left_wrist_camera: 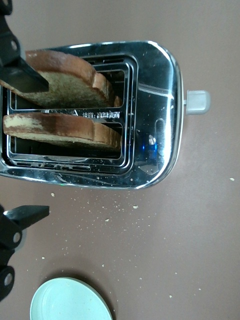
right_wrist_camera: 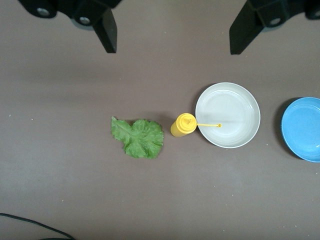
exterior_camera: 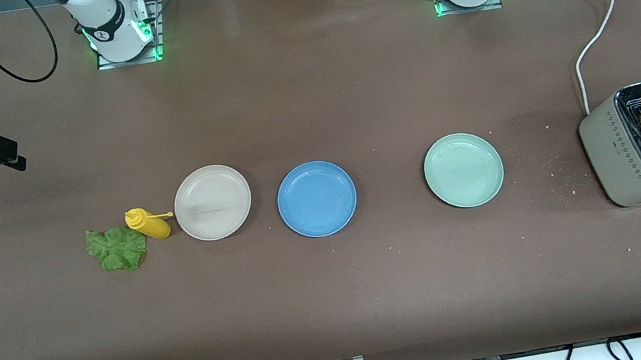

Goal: Make sandwich in blue plate with both arms
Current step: 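Lower the left gripper into the toaster and grasp a bread slice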

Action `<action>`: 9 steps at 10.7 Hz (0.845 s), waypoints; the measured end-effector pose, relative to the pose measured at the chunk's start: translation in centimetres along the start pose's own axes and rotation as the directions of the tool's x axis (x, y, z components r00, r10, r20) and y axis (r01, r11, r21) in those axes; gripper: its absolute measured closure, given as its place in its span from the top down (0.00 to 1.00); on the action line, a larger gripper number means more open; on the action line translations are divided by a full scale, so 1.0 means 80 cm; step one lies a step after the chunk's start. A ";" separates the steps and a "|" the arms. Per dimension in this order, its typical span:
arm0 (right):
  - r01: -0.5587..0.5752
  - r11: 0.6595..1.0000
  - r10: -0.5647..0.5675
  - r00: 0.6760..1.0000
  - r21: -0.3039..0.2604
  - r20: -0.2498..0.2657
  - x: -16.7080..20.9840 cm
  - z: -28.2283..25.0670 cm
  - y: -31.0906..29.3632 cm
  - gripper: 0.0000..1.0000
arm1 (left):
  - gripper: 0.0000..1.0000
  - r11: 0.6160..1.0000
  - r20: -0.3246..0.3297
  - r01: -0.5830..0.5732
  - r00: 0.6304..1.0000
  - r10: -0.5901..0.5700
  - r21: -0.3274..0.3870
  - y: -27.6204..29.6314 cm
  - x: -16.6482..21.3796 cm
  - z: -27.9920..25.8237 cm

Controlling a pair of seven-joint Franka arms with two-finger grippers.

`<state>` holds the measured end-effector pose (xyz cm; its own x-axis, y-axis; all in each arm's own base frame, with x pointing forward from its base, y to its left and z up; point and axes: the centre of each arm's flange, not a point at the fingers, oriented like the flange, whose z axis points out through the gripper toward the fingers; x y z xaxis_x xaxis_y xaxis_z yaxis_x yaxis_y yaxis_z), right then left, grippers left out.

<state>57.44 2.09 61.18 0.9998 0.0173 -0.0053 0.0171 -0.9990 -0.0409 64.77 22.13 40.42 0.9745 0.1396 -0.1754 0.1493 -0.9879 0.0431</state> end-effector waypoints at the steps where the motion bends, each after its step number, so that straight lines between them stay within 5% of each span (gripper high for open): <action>1: 0.000 1.000 0.000 1.000 0.000 0.000 0.000 0.000 0.000 1.00 | 0.99 1.000 0.008 0.000 1.000 0.000 -0.002 0.000 0.002 0.007; 8: -0.019 1.000 0.019 1.000 0.000 0.007 0.003 0.005 0.014 1.00 | 0.88 1.000 0.051 0.002 0.999 -0.001 -0.010 -0.003 0.007 0.040; 9: -0.023 1.000 0.023 1.000 0.000 0.010 0.004 0.008 0.017 1.00 | 0.74 1.000 0.058 0.000 0.998 0.000 0.000 -0.004 0.006 0.043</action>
<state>57.80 0.75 60.51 0.9998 -0.0054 -0.0166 -0.0060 -0.9991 -0.0413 64.62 22.30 36.91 0.9632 0.1350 -0.2325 0.1489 -0.9879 0.0429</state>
